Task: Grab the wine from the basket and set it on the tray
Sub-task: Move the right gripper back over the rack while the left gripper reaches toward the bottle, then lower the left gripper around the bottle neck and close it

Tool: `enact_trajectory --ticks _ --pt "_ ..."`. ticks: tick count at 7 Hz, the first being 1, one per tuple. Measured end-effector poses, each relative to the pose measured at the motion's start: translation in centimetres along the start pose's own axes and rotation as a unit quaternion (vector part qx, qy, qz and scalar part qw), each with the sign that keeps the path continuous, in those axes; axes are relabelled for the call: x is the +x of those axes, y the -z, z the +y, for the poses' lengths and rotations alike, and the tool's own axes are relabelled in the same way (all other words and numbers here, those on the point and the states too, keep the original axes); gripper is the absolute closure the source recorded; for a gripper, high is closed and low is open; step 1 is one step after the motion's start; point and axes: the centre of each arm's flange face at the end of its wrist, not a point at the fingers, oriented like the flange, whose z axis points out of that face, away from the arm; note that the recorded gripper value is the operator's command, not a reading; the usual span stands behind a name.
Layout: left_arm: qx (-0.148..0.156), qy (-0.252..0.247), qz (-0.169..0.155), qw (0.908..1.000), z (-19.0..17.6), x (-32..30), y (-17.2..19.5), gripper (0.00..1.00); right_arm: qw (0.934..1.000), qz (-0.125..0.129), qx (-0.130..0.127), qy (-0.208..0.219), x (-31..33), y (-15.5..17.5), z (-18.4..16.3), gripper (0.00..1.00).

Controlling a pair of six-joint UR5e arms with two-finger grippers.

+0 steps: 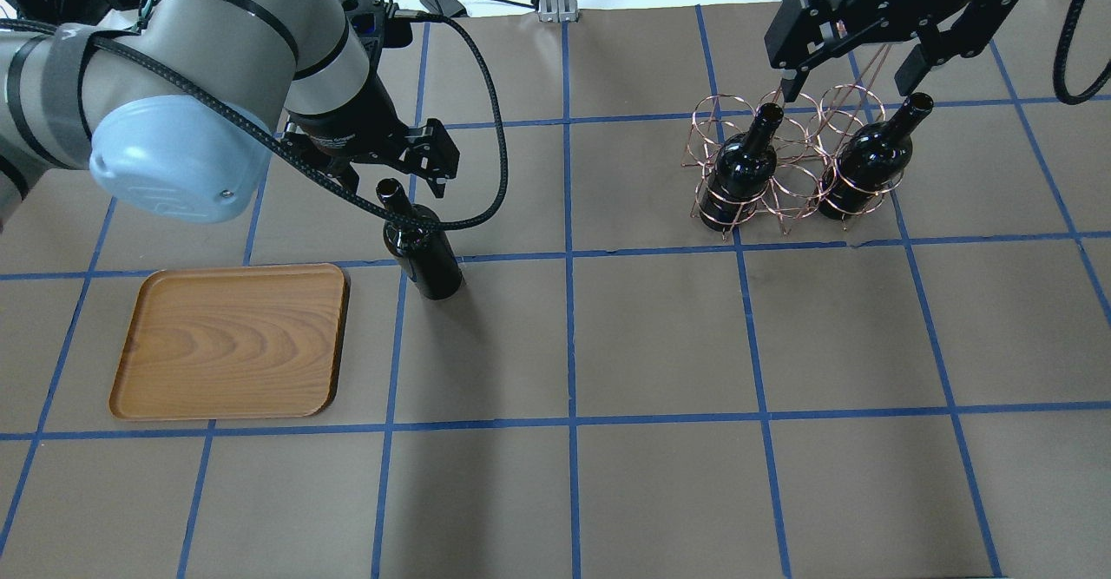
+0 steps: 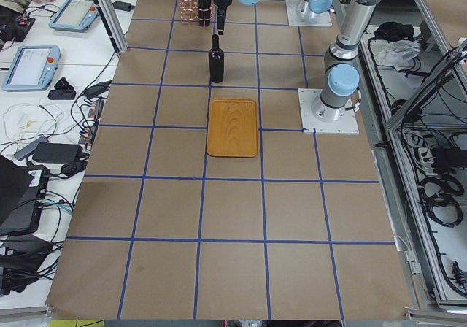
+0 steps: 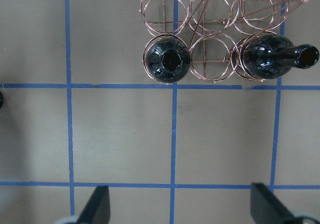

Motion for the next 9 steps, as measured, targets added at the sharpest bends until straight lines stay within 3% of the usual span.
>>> enact_trajectory --ticks 4,7,9 --pt "-0.028 -0.015 0.004 0.9995 -2.1 -3.1 -3.7 0.0 1.0 0.006 0.005 -0.003 0.0 0.1 0.3 0.0" --pt "-0.03 -0.014 0.007 0.9994 -3.0 -2.9 -5.4 0.19 0.9998 0.017 0.006 -0.013 0.1 0.2 0.4 0.0" --pt "-0.036 -0.016 0.006 0.9992 -2.8 -2.7 -5.5 0.26 0.9997 0.02 0.008 -0.013 0.1 0.3 0.4 0.0"
